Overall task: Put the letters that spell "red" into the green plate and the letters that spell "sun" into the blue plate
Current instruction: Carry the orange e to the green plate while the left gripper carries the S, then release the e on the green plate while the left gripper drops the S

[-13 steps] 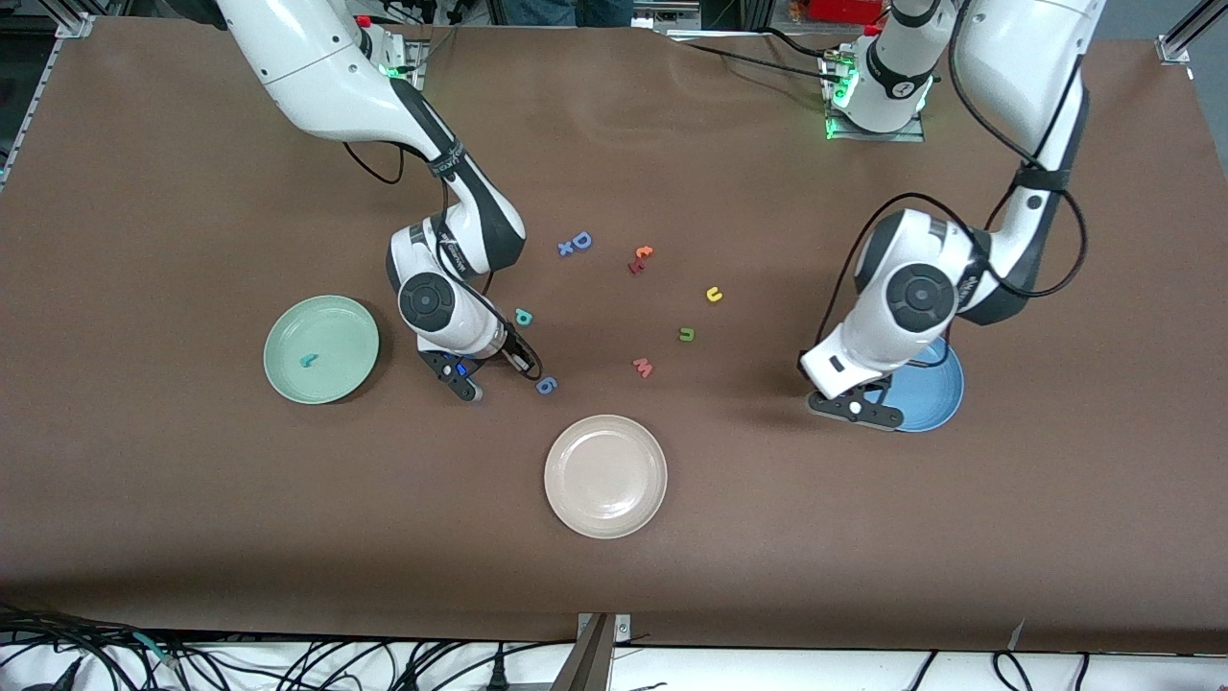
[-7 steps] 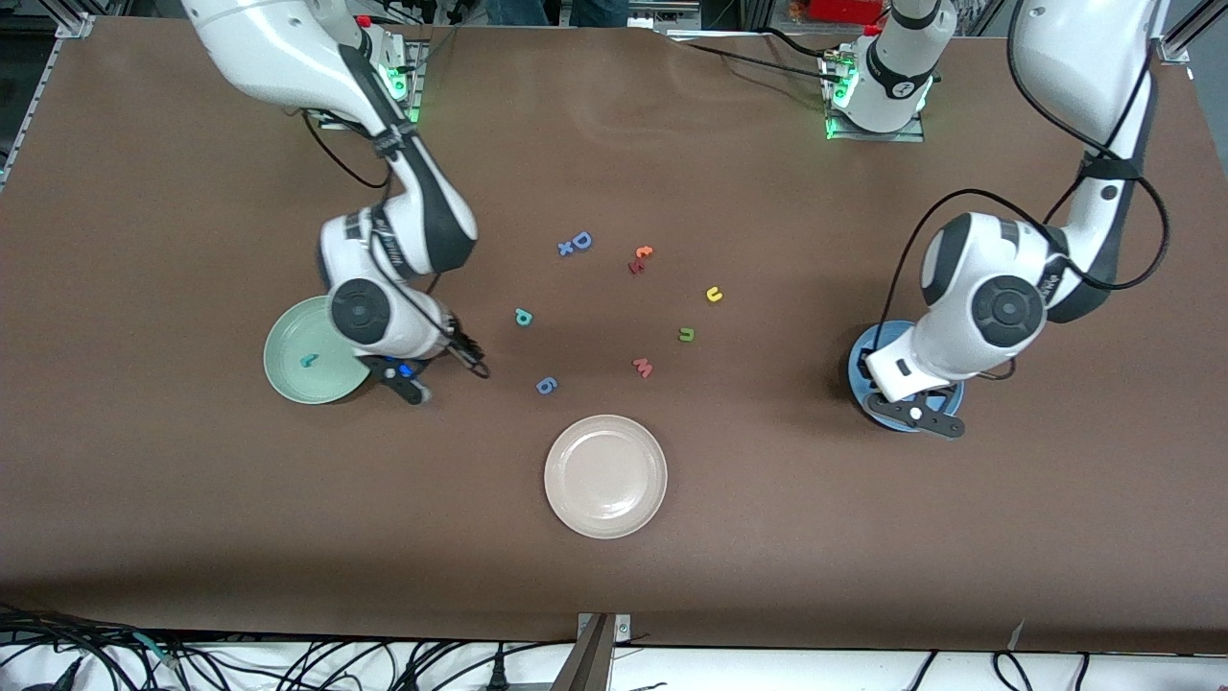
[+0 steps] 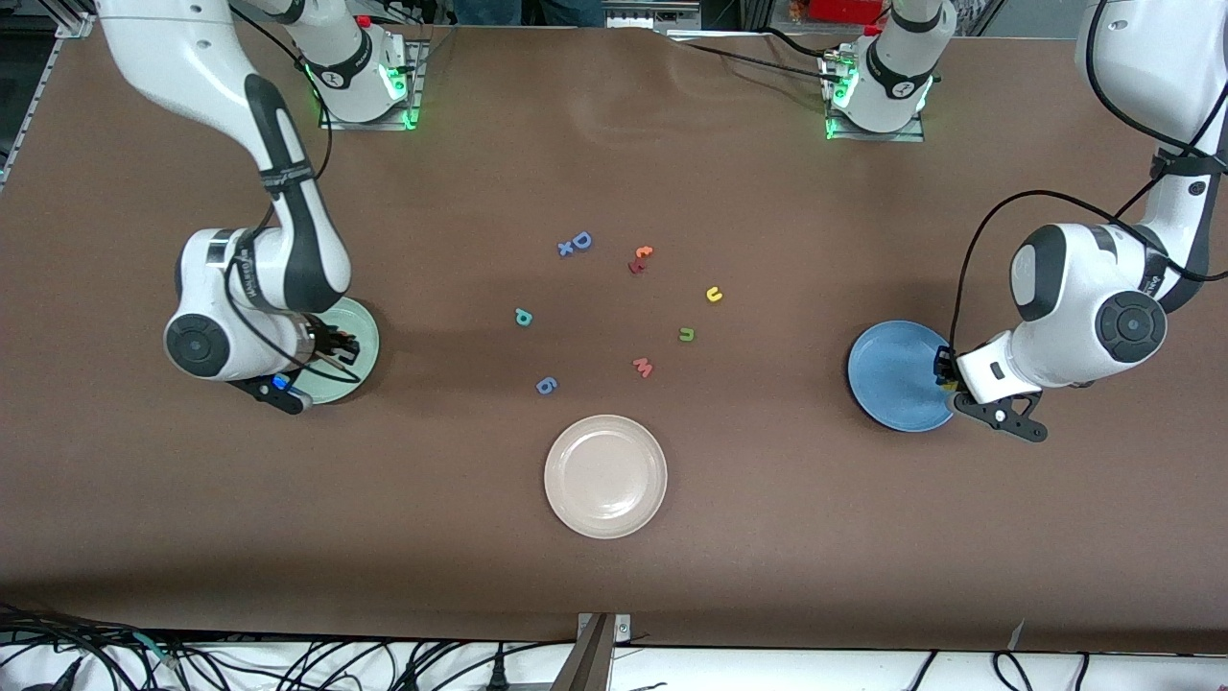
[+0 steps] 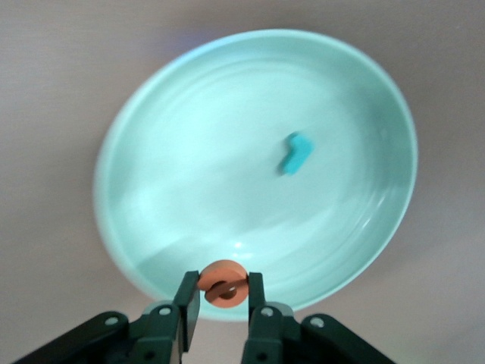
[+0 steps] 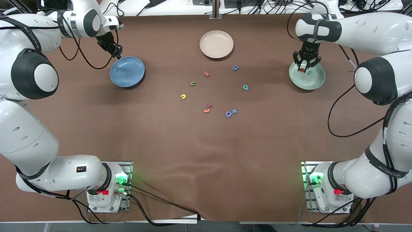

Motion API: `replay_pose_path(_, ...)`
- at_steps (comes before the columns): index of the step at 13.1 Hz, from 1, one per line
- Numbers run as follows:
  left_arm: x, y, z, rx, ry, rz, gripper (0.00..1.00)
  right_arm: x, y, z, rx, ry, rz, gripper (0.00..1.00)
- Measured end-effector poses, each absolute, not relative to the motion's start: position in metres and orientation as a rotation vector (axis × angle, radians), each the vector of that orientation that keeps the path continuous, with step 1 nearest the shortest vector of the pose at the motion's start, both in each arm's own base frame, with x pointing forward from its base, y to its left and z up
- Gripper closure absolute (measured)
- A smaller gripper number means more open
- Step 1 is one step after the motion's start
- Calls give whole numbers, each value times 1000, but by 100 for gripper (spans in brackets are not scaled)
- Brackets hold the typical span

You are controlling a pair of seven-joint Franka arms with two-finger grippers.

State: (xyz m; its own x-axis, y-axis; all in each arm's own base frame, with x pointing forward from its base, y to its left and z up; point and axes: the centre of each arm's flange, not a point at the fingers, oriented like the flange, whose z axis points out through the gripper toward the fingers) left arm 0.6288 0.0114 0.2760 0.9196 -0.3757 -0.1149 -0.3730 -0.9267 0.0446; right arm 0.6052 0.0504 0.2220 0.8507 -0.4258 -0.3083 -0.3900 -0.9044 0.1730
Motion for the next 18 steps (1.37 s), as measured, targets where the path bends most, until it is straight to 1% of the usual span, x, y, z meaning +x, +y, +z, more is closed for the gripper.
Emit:
replay_pose_path(2, 623, 13, 266, 3050, -589, -222, 66, 601, 20, 200, 2932, -615, -543, 70)
replay_pose_path(5, 617, 11, 256, 3016, -536, -243, 66, 599, 17, 187, 2932, -604, -550, 70)
replay_pose_path(6, 616, 11, 255, 3010, -526, -244, 63, 599, 20, 188, 2935, -599, -551, 64)
replay_pose_path(7, 616, 11, 254, 3008, -523, -245, 53, 599, 22, 188, 2940, -600, -551, 56)
replay_pose_path(8, 616, 10, 253, 3006, -519, -246, 43, 599, 25, 190, 2950, -609, -550, 44)
replay_pose_path(9, 616, 9, 253, 3004, -504, -246, 34, 600, 27, 196, 2962, -617, -549, 36)
replay_pose_path(11, 616, 4, 250, 2977, -410, -247, 12, 600, 40, 215, 2996, -645, -574, 13)
replay_pose_path(12, 614, 1, 249, 2956, -357, -256, 3, 600, 53, 228, 3016, -673, -581, 4)
replay_pose_path(13, 614, -2, 249, 2944, -307, -264, 1, 600, 72, 240, 3023, -715, -576, 1)
replay_pose_path(16, 613, -20, 251, 2942, -187, -302, 1, 591, 147, 268, 3002, -870, -561, 2)
replay_pose_path(18, 614, -42, 256, 2940, -135, -317, 1, 583, 202, 275, 2990, -975, -523, 3)
